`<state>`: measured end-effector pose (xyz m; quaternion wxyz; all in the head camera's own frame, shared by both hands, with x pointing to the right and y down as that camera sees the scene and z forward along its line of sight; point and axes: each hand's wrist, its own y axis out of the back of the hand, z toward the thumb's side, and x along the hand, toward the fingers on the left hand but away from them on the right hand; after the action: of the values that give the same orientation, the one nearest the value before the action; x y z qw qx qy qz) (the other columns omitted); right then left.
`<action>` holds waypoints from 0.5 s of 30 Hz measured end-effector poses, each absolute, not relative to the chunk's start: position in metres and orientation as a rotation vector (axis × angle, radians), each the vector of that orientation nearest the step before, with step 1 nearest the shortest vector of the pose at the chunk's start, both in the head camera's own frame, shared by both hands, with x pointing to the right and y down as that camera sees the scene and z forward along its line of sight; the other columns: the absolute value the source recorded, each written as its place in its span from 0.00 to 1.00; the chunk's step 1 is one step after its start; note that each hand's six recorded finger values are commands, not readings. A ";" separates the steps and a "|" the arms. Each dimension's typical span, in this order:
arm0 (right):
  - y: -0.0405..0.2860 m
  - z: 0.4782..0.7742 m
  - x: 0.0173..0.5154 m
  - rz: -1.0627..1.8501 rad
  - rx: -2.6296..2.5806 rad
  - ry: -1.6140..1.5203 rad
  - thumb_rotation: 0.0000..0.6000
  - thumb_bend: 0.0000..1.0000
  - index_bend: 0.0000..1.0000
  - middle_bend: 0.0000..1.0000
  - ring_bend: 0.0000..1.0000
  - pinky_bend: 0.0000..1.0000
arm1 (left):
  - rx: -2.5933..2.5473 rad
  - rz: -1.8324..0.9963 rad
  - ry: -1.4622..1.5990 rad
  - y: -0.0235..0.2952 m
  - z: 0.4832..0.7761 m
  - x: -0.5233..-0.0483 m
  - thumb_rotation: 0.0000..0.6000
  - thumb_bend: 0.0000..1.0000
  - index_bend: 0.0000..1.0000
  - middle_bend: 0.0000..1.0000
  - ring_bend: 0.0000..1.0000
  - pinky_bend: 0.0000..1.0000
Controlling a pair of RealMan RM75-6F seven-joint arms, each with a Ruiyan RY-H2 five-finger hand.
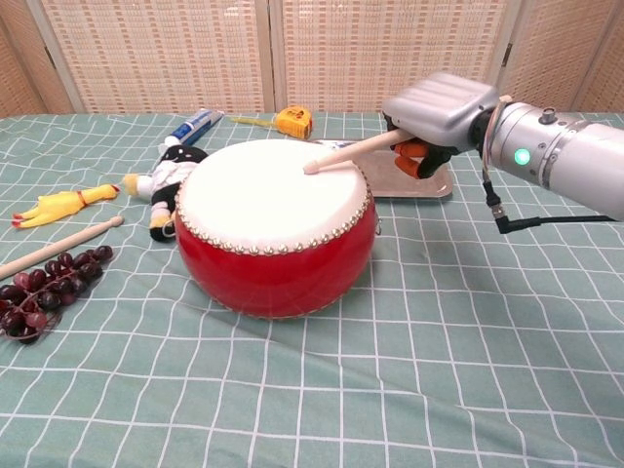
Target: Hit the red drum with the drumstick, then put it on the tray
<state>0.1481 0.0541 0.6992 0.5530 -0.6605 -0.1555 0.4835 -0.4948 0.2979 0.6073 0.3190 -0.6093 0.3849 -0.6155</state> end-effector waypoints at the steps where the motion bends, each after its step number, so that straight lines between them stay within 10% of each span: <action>1: 0.053 0.697 0.147 1.132 -1.576 -0.396 1.00 0.53 1.00 1.00 1.00 1.00 | -1.603 -1.620 1.012 0.298 0.608 -0.495 1.00 0.31 0.08 0.05 0.08 0.02; 15: 0.049 0.683 0.142 1.062 -1.794 -0.609 1.00 0.53 1.00 1.00 1.00 1.00 | -1.603 -1.614 1.015 0.297 0.607 -0.494 1.00 0.31 0.08 0.05 0.08 0.02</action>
<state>0.1425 0.0492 0.6833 0.4660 -0.7309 -0.2480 0.4327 -0.4941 0.2973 0.6068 0.3199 -0.6097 0.3861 -0.6140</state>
